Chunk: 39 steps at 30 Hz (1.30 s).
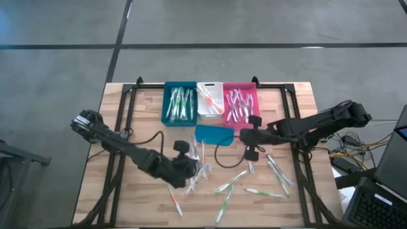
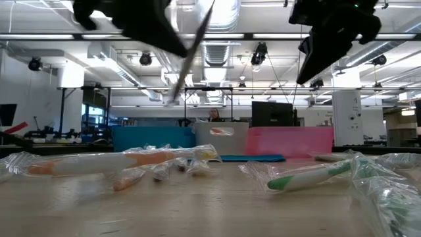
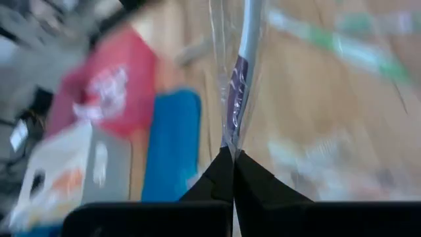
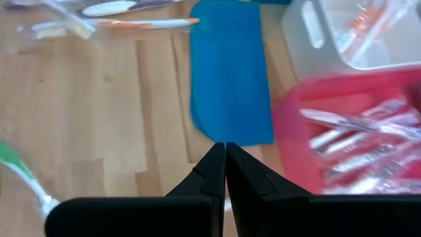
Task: Pick & Place Toothbrushes
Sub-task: Put the purple toothbrush into the pink bin
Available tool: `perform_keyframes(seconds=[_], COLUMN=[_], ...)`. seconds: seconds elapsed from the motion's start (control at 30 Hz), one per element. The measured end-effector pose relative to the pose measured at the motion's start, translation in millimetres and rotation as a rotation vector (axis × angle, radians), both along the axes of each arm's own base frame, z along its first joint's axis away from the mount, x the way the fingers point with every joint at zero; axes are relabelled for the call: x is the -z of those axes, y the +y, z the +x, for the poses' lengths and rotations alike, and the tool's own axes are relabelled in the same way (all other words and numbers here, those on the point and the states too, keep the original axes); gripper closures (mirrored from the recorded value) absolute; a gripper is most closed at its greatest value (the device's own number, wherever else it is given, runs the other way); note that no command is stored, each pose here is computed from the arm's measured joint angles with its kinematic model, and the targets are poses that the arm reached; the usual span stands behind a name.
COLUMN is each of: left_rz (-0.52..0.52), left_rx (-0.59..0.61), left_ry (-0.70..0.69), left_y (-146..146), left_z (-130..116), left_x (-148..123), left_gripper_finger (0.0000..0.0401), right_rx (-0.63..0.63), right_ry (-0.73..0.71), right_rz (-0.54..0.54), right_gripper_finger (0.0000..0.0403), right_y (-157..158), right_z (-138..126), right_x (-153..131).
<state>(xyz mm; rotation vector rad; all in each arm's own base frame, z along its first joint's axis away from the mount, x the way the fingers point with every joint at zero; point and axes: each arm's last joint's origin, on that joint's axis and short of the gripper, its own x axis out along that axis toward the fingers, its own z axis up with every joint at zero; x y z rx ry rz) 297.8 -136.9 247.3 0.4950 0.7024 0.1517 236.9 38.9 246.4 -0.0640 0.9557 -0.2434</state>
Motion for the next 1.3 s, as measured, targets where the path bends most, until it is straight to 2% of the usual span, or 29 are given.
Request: perform_keyframes(seconds=[0.17, 0.37, 0.53, 0.67, 0.83, 1.3], left_rz=[-0.036, -0.214, -0.323, -0.387, -0.482, -0.393], left_rx=[0.029, 0.097, 0.116, 0.081, 0.209, 0.26], left_ry=[-0.25, -0.514, -0.634, -0.642, -0.607, -0.661], left_y=[18.6, 51.9, 73.8, 85.1, 88.9, 92.2], left_z=[19.6, 29.3, 31.3, 32.4, 33.4, 35.5], left_x=[5.6, 10.2, 9.4, 11.3, 12.8, 3.9], left_gripper_finger=[0.0401, 0.0401, 0.0401, 0.0401, 0.0401, 0.0401], right_rx=[-0.036, -0.064, -0.07, -0.068, -0.059, -0.059], right_ry=[-0.066, -0.178, -0.312, -0.373, -0.476, -0.603], right_rz=[-0.038, -0.071, -0.05, -0.031, 0.003, 0.056], right_gripper_finger=[0.0394, 0.0394, 0.0394, 0.0394, 0.0384, 0.0244], right_y=[15.0, 29.0, 31.9, 33.2, 35.6, 39.0], right_z=[-5.6, -10.0, -5.3, -2.7, 3.7, 11.9], right_x=[23.3, 41.5, 43.6, 41.0, 29.8, 10.0])
